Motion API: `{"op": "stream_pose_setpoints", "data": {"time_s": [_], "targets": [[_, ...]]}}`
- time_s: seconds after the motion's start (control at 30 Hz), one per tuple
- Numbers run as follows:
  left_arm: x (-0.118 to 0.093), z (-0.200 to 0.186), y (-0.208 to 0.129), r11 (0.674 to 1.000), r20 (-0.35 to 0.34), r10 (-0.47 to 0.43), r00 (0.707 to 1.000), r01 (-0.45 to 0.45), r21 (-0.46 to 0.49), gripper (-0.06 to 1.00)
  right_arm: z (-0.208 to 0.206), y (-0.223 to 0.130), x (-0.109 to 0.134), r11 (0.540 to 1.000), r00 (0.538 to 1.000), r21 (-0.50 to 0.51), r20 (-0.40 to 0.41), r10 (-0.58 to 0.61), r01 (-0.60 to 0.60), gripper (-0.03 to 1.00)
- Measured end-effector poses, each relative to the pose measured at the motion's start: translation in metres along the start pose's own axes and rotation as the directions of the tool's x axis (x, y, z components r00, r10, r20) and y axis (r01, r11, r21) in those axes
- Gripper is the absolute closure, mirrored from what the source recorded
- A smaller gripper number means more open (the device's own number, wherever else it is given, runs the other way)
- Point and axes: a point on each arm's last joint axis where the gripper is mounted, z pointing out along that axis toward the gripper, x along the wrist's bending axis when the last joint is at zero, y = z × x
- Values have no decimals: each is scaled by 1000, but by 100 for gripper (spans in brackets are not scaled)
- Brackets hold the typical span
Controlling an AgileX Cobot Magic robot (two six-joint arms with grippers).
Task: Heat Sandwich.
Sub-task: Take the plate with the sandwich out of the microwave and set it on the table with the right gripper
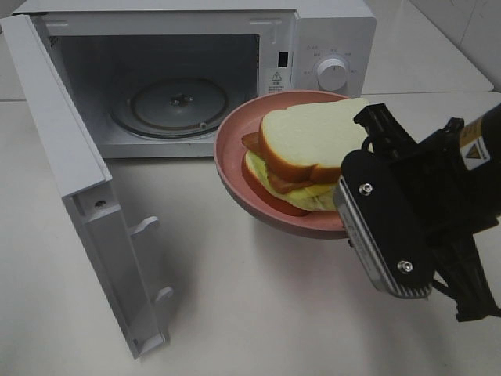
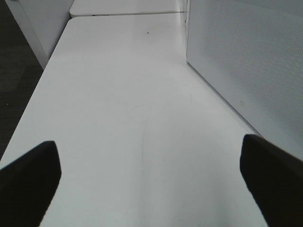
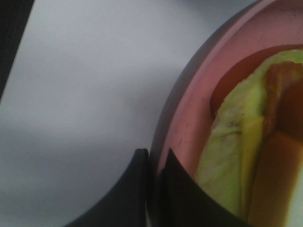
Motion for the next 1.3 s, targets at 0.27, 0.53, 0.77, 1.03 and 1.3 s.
{"op": "stream_pose_setpoints", "data": {"time_s": [0.27,0.53,0.77,1.03,1.3], "targets": [[0,0,0,1000,0,0,1000,0,0,-3,-14,-8,20,999,999,18,12,51,-51,92],[0,0,0,1000,0,0,1000,0,0,-3,-23,-21,42,991,994,87,39,101,-104,92],[0,0,0,1000,0,0,1000,0,0,-3,-34,-32,47,963,977,175,98,191,-206,92],[0,0,0,1000,0,0,1000,0,-1,-3,-37,-43,48,893,930,266,162,330,-363,92],[0,0,0,1000,0,0,1000,0,-1,-3,-40,-51,50,783,844,318,243,477,-534,92]]}}
